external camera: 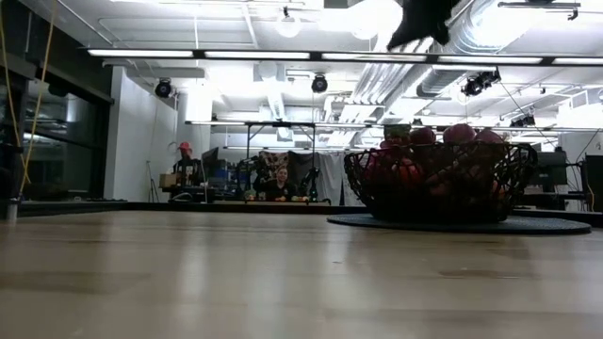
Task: Build produce basket
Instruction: Return to Home Position
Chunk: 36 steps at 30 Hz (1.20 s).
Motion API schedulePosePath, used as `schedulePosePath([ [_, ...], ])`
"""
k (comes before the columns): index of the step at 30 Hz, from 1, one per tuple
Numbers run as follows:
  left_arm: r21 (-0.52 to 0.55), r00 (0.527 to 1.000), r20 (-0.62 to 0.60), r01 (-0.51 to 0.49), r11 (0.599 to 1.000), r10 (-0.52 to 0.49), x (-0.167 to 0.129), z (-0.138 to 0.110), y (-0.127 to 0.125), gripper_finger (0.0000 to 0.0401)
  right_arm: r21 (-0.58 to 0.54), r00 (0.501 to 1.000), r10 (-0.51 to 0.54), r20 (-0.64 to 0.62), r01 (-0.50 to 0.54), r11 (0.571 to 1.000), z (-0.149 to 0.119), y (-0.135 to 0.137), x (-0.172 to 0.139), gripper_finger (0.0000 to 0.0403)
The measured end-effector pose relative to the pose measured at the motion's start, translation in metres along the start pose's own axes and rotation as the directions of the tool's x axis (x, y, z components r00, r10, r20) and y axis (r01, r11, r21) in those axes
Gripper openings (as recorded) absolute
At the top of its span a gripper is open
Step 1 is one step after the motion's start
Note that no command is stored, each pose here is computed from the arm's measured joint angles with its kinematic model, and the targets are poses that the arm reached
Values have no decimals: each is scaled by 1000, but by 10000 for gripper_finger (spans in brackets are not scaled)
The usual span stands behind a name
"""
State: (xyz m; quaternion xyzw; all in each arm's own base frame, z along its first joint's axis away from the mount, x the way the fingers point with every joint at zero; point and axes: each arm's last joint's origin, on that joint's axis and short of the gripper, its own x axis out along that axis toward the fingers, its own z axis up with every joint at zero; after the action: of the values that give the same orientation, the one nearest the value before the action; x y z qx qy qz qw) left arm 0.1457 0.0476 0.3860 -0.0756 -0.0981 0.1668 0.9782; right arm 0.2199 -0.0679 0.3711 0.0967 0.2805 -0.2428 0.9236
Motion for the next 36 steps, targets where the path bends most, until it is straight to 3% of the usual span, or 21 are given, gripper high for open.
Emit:
schedulePosePath([
  [4,-4,1000,-12,-1,1000,1,2,-2,0,1,10,955,230,187,-236,972,-9,5,-14,0],
  [10,-38,999,-52,9,999,-11,3,-6,0,1,3,878,349,327,-370,929,-41,15,-21,0],
  [16,-99,998,-64,1,995,-8,4,-7,0,0,0,859,386,336,-410,912,-59,21,-30,0],
  [24,-100,998,-62,3,995,-9,4,-7,0,0,0,836,453,309,-477,879,-67,45,-39,0],
  [31,-116,990,-104,85,990,-97,10,-15,-16,0,-15,836,453,309,-472,881,-71,55,-44,0],
  [36,-133,981,-105,148,980,-162,13,-39,-33,0,-14,835,452,313,-472,882,-71,54,-44,0],
])
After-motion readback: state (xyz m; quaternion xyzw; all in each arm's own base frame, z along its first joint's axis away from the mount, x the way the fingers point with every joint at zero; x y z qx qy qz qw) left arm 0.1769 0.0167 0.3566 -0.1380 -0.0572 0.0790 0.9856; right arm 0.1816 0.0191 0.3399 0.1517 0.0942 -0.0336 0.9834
